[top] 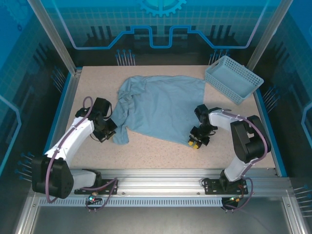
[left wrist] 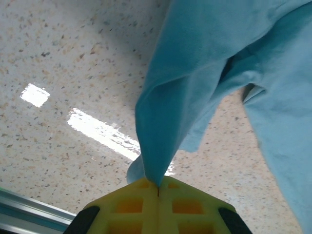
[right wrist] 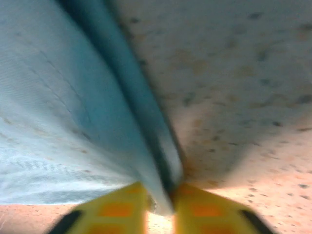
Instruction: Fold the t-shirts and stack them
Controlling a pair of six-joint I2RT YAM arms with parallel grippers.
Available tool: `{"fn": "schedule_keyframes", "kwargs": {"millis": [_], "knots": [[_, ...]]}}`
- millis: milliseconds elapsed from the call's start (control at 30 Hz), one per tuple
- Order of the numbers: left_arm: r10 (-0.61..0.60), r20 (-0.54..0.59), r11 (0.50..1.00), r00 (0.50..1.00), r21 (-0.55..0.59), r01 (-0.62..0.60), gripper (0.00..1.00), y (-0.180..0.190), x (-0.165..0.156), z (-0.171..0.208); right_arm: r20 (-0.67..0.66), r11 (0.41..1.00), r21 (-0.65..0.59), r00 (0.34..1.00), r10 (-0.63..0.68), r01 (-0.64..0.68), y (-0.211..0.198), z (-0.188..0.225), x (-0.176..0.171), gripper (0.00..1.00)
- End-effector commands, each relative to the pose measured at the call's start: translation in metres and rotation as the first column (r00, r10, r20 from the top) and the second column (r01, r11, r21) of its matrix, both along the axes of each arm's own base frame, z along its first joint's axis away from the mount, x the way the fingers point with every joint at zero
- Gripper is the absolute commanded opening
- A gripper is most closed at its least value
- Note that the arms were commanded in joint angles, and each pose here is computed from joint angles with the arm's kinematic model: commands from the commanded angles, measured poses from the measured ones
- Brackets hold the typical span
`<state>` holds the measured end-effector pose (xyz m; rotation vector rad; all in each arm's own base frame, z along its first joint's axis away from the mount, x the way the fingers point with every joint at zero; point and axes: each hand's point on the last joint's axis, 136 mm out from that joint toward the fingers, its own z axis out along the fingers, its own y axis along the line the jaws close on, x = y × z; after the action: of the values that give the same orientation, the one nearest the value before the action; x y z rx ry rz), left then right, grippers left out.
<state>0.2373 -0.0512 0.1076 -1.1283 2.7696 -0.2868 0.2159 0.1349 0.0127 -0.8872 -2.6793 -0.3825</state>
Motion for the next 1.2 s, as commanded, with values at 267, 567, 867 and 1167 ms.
{"fn": "schedule_keyframes", "kwargs": {"millis": [267, 567, 867, 1167], "knots": [[0.094, 0.554, 0.995, 0.827, -0.084, -0.057, 0.0, 0.004, 0.109, 0.162, 0.711, 0.986, -0.13, 0.683, 0.167, -0.107, 0.0, 0.196, 0.165, 0.0], [0.178, 0.93, 0.981, 0.321, -0.142, -0.131, 0.0, 0.04, 0.112, 0.365, 0.976, 0.988, -0.121, 0.168, 0.136, -0.098, -0.01, 0.409, 0.171, 0.0], [0.199, 0.973, 0.967, -0.119, -0.215, -0.134, 0.0, 0.059, 0.01, 0.497, 0.978, 0.99, -0.103, -0.192, 0.083, -0.093, -0.031, 0.523, 0.073, 0.0], [0.212, 0.973, 0.976, -0.089, -0.216, -0.032, 0.0, 0.039, 0.084, 0.537, 0.989, 0.991, -0.03, -0.145, 0.011, -0.127, -0.024, 0.529, 0.108, 0.0]]}}
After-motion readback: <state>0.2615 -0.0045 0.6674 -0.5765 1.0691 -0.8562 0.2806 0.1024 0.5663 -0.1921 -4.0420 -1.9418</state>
